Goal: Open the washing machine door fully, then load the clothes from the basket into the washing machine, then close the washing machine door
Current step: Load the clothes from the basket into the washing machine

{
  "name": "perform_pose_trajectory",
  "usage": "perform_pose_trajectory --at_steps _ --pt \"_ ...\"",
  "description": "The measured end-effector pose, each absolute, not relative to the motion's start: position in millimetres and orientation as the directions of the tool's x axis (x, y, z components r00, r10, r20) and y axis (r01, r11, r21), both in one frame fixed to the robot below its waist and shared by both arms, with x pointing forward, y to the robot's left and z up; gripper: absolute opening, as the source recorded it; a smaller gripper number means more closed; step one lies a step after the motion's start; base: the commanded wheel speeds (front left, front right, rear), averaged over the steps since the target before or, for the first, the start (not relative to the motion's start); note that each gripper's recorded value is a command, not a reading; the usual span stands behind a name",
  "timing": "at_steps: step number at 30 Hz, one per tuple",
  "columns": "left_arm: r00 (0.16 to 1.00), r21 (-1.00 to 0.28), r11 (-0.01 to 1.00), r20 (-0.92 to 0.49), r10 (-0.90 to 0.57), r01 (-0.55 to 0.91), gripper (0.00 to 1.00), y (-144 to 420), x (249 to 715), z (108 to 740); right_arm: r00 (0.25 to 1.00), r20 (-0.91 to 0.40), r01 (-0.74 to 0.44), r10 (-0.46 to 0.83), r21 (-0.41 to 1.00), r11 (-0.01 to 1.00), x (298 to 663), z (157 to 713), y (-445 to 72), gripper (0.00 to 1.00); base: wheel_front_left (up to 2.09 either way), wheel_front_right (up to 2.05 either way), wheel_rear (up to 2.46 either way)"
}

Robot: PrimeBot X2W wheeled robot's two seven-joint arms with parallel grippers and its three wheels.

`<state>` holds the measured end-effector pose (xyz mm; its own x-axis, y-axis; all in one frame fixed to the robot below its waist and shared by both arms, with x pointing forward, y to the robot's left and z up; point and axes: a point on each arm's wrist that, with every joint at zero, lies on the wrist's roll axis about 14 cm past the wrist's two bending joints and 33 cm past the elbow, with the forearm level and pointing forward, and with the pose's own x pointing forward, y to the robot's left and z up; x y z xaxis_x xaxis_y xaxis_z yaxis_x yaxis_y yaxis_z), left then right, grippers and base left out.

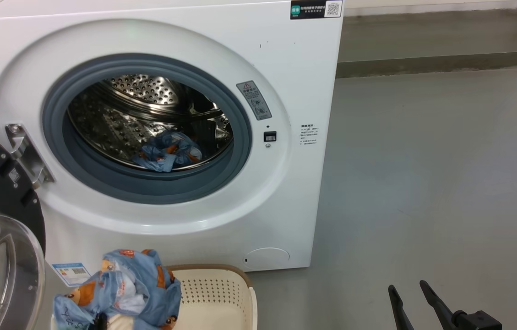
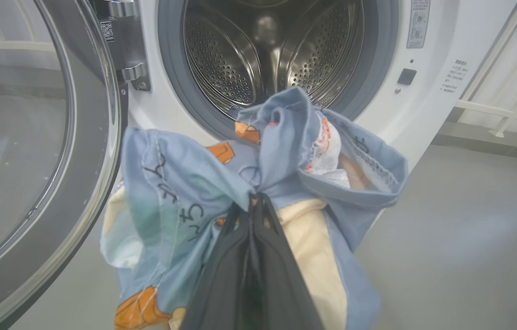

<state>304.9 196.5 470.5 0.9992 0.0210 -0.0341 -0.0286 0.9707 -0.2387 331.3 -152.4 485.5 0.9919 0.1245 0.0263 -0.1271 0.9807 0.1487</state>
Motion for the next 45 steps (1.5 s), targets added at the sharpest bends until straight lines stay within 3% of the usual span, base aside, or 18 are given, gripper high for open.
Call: perform_pose_trajectory --at_steps 31,45 --pt "0.998 -0.248 0.969 -0.057 -0.012 -0.002 0.0 189.2 308.1 463.6 0.994 0.005 -0.111 0.111 0.153 0.982 330.5 479.0 -156.1 1.0 0.0 0.0 0.0" --pt "0.995 -0.256 0.962 0.004 -0.096 0.093 0.0 160.7 359.3 483.9 0.998 -0.02 -0.052 0.056 0.161 0.986 321.6 471.4 -171.6 1.0 0.0 0.0 0.0"
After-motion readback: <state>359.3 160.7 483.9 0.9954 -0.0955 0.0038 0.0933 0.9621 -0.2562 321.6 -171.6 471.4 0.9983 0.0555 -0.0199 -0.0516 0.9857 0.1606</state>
